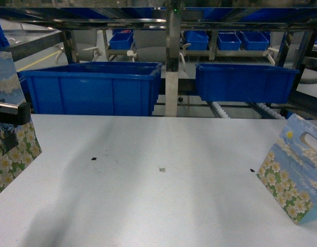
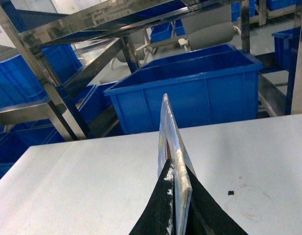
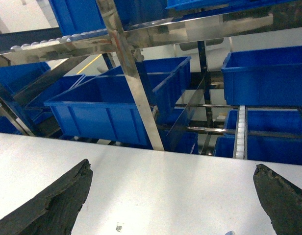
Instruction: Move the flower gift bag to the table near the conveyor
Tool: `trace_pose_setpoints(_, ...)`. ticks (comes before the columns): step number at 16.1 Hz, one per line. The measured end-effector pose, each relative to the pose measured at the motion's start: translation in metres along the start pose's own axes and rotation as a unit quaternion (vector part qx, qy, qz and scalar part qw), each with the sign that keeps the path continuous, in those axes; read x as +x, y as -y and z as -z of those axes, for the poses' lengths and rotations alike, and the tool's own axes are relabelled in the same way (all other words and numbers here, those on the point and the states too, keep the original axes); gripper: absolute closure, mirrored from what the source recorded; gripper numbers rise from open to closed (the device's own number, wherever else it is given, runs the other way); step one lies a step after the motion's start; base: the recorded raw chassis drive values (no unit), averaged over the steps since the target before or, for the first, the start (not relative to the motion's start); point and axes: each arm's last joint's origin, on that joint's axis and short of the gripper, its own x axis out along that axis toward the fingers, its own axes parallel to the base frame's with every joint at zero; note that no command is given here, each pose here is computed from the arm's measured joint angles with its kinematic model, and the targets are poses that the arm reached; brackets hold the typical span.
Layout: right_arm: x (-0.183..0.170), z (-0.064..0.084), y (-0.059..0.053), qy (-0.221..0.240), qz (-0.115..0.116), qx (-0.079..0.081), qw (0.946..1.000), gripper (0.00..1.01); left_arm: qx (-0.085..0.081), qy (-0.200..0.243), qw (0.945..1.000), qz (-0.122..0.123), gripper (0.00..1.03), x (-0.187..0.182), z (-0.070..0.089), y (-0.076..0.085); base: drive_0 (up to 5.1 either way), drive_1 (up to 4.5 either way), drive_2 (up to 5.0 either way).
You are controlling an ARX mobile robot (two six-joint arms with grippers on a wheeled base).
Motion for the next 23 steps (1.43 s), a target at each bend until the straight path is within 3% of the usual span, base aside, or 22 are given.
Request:
trace_pose_setpoints(2, 0.0, 0.0, 0.0, 0.0, 0.0, 0.0, 1.0, 0.03, -0.005, 0.008, 1.0, 0.001, 1.01, 0.0, -0.001, 0.0, 0.0, 0.0, 0.0)
trace_pose_setpoints(3, 0.0, 0.0, 0.0, 0.0, 0.0, 0.0, 1.0, 0.03, -0.013, 0.0, 0.9999, 0.011, 1.01, 0.008, 0.008, 0.004, 0.0, 0.0, 0.0)
trace_pose_setpoints(5, 0.0, 0.0, 0.0, 0.0, 0.0, 0.0, 1.0, 0.03, -0.007, -0.051, 0.998, 0.038, 1.01, 0.043, 0.033, 0.031, 0.0, 0.0, 0.0)
trace_pose_setpoints(6, 0.0, 0.0, 0.0, 0.0, 0.0, 0.0, 1.0, 0.03, -0.006, -0.052, 0.9973, 0.052, 1.01, 0.059, 0.034, 0.047, 0.0, 0.0, 0.0)
trace_pose_setpoints(9, 0.0, 0.0, 0.0, 0.0, 0.0, 0.0, 1.0, 0.03, -0.017, -0.014, 0.997, 0.074, 1.01, 0.08, 0.009, 0.074, 0.0, 0.0, 0.0)
trace_pose_setpoints(12, 0.0, 0.0, 0.0, 0.0, 0.0, 0.0, 1.0, 0.03, -0.001, -0.055, 0.9956, 0.077, 1.01, 0.098, 0.033, 0.091, 0.0, 0.0, 0.0)
trace_pose_setpoints(13, 0.0, 0.0, 0.0, 0.0, 0.0, 0.0, 1.0, 0.03, -0.003, -0.06, 0.9959, 0.068, 1.01, 0.104, 0.043, 0.096, 0.0, 0.0, 0.0)
trace_pose_setpoints(23, 0.0, 0.0, 0.0, 0.0, 0.0, 0.0, 1.0, 0.03, -0.015, -0.087, 0.9941, 0.062, 1.01, 0.103, 0.065, 0.103, 0.0, 0.0, 0.0)
